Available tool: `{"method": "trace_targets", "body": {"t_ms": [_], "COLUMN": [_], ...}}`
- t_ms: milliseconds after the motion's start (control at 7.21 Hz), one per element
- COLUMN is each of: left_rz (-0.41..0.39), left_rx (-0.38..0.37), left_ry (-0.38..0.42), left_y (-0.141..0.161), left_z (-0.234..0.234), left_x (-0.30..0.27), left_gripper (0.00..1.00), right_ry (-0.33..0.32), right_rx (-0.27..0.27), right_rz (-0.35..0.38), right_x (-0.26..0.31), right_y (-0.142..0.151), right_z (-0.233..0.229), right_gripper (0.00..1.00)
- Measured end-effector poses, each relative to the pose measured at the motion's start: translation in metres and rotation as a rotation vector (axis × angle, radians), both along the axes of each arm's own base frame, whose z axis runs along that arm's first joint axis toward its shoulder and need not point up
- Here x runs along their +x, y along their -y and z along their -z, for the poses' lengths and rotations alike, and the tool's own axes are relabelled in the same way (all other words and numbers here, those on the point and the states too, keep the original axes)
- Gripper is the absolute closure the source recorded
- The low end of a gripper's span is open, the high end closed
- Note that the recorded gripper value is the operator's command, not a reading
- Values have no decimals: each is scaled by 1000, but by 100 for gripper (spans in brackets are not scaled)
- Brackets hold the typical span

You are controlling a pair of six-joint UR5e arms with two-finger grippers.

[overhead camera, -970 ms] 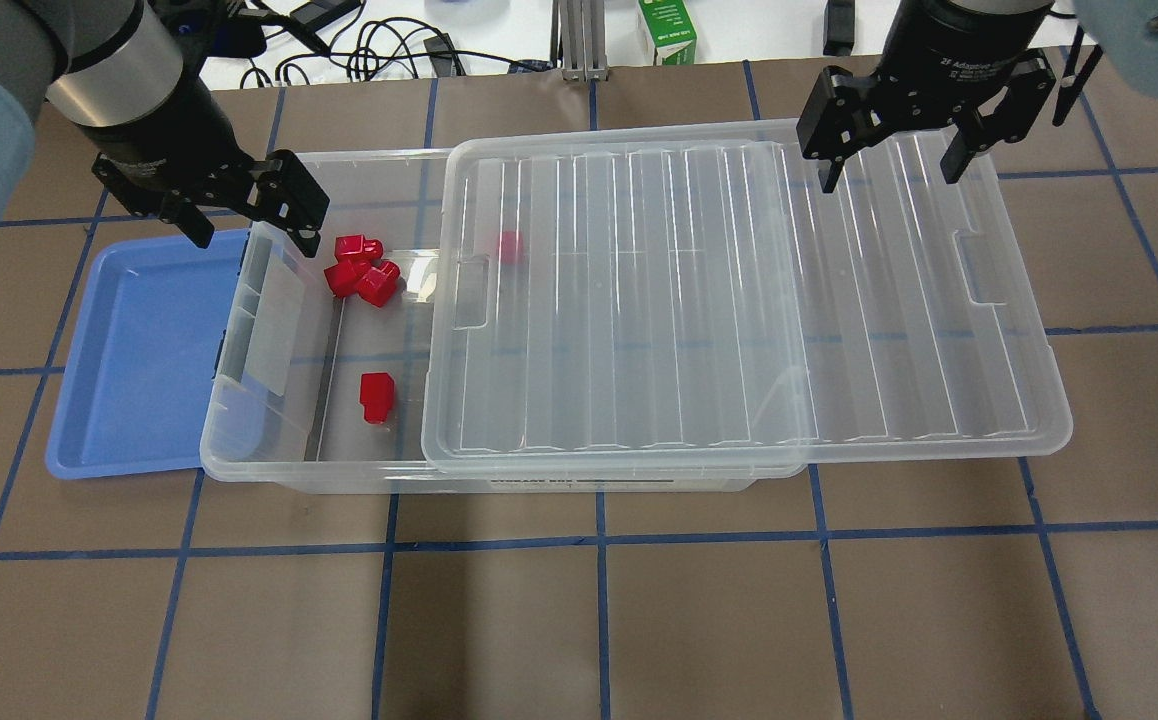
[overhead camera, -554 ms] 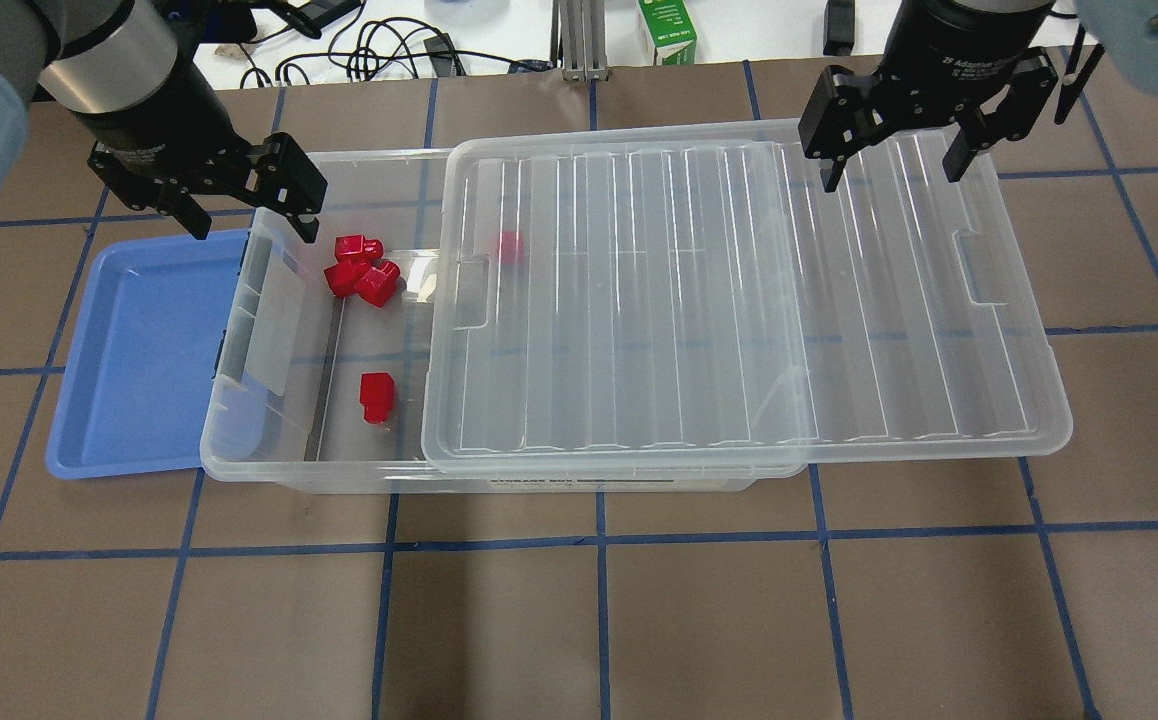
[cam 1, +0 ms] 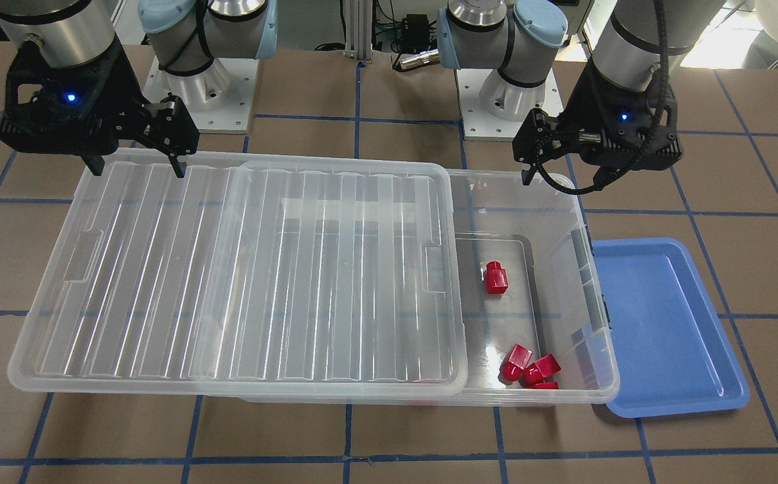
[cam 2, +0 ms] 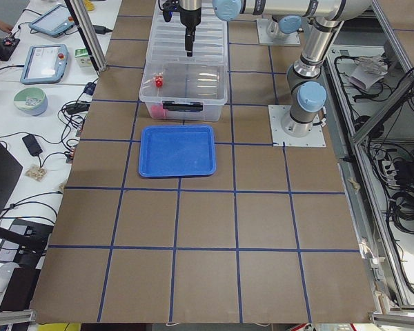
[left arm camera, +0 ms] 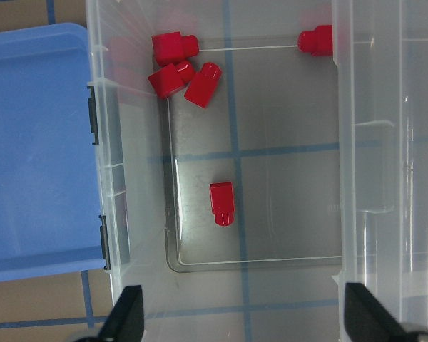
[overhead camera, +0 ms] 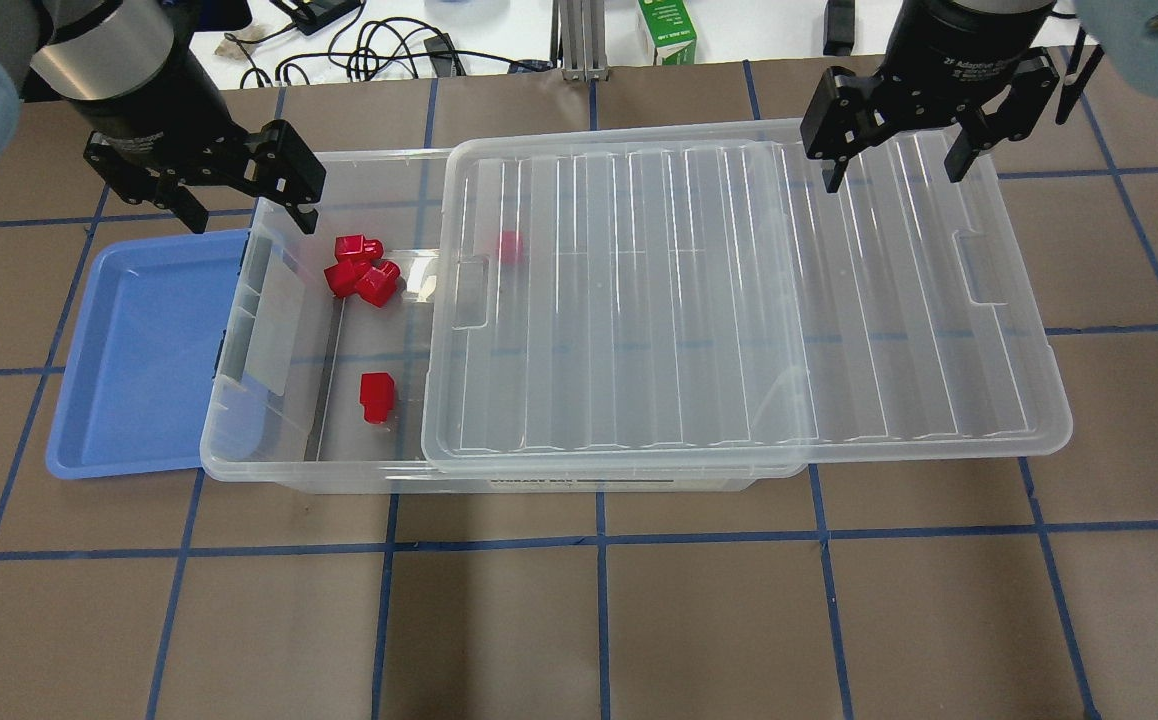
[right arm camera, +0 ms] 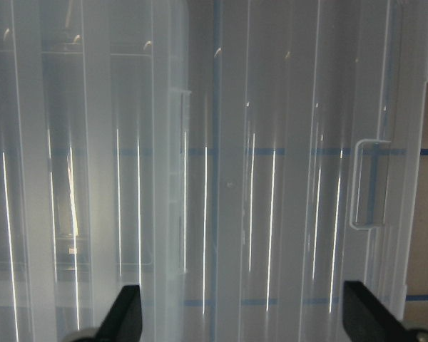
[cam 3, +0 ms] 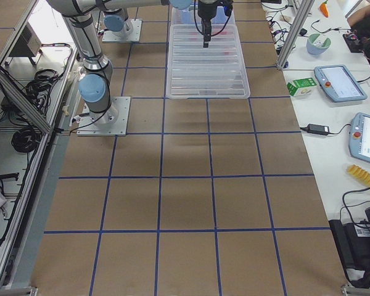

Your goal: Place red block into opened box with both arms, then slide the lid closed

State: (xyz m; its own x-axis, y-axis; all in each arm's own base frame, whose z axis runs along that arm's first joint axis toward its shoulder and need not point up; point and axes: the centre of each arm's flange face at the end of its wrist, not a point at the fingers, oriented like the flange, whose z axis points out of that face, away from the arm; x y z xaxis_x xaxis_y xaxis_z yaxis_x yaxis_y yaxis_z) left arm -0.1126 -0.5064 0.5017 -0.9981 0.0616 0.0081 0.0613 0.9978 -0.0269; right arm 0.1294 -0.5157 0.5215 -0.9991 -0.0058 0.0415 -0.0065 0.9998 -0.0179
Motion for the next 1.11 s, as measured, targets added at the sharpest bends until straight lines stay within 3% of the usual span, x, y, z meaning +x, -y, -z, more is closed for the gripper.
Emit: {"method": "trace_targets", "body": {"t_ms": [277, 554, 1109], "left_rz": [1, 1, 3], "left_rx": [2, 0, 3], "left_ry": [2, 2, 1], "left_y": [-2, -4, -5], "left_z": [1, 0, 2], "left_x": [0, 0, -1], "left_gripper": [0, 0, 0], "right_ry": [-17, -19, -53], "right_rx": [10, 37, 100], "right_rz": [59, 28, 38], "right_x": [-75, -157, -223], "right_y": [13, 15, 41], "right_z": [1, 21, 125], "right_gripper": [0, 0, 0]}}
